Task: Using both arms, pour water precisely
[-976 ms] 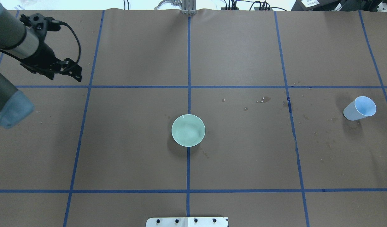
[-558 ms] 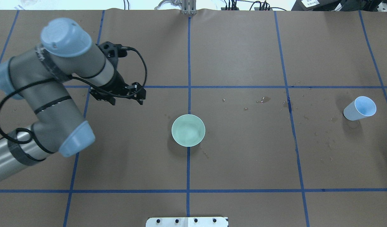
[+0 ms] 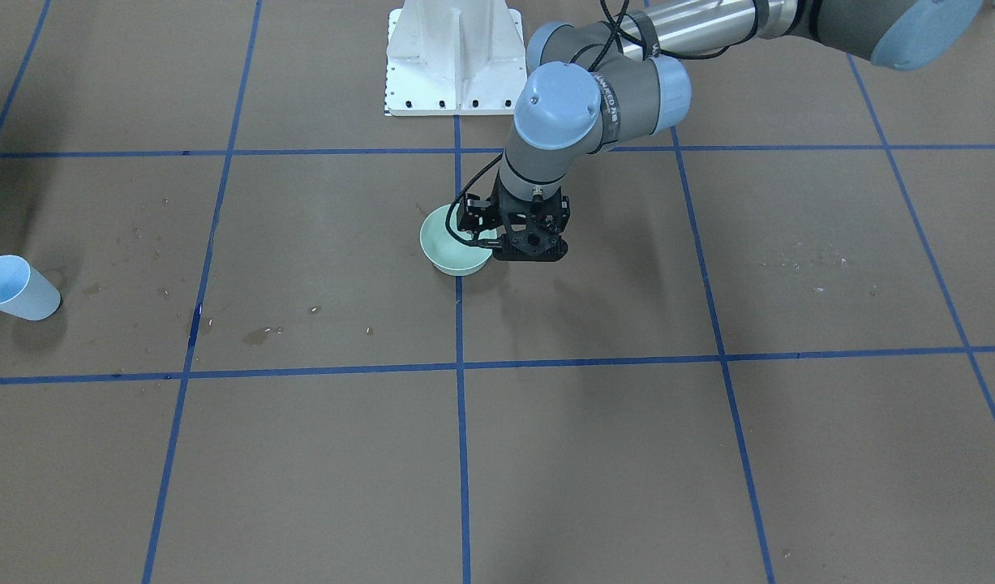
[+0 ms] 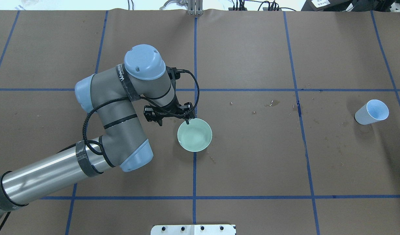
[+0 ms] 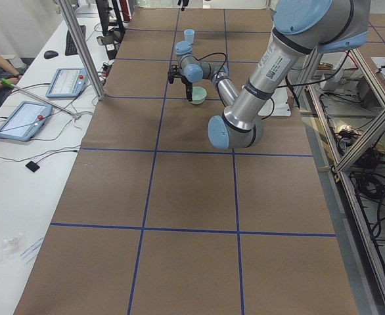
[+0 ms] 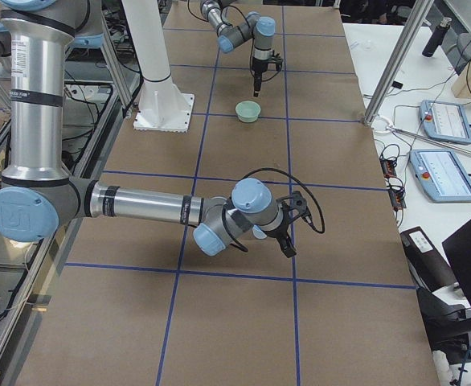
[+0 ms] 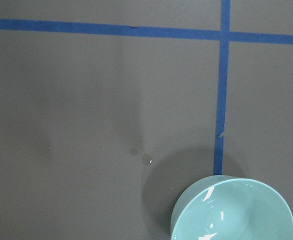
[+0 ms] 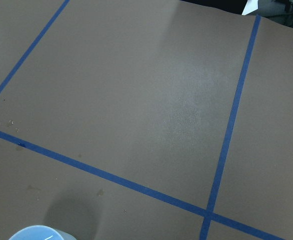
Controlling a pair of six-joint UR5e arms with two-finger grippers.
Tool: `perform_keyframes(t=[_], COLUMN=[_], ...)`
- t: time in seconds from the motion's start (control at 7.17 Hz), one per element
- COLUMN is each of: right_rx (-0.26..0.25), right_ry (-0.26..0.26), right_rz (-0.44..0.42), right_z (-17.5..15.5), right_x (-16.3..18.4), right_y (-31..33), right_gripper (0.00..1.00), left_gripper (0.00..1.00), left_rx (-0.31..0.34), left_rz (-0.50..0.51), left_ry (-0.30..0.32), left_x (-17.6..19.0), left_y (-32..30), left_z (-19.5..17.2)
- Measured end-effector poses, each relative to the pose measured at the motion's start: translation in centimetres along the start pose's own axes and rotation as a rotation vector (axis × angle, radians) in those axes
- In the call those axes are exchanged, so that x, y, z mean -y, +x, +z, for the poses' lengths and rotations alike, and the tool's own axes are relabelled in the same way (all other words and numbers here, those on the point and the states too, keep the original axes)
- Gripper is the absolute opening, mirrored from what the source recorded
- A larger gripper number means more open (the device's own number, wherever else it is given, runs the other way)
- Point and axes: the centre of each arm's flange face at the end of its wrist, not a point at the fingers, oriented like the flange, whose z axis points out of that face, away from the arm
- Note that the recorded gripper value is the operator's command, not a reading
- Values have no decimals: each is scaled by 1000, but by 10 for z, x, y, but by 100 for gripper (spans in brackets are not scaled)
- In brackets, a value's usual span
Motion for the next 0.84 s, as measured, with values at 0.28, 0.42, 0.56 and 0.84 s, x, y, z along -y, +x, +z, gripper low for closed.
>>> perform_keyframes(t=[0.28, 0.42, 0.56, 0.84], right_rx=[-6, -7, -7, -7], right_ry=[-45, -55, -59, -62], right_rz=[-32, -36, -37, -36], right_z=[-13, -15, -15, -15], right_x=[26, 33, 36, 36], right_y=[-8, -10, -10, -10], right_gripper=[99, 99, 99, 99], left_gripper=[69, 60, 48, 38], left_rx=[7, 11, 15, 18], left_rz=[1, 2, 4, 5], left_ry=[-19, -27, -33, -40], left_x=[-6, -9, -12, -14], left_y=[5, 6, 6, 6], left_z=[19, 25, 29, 35])
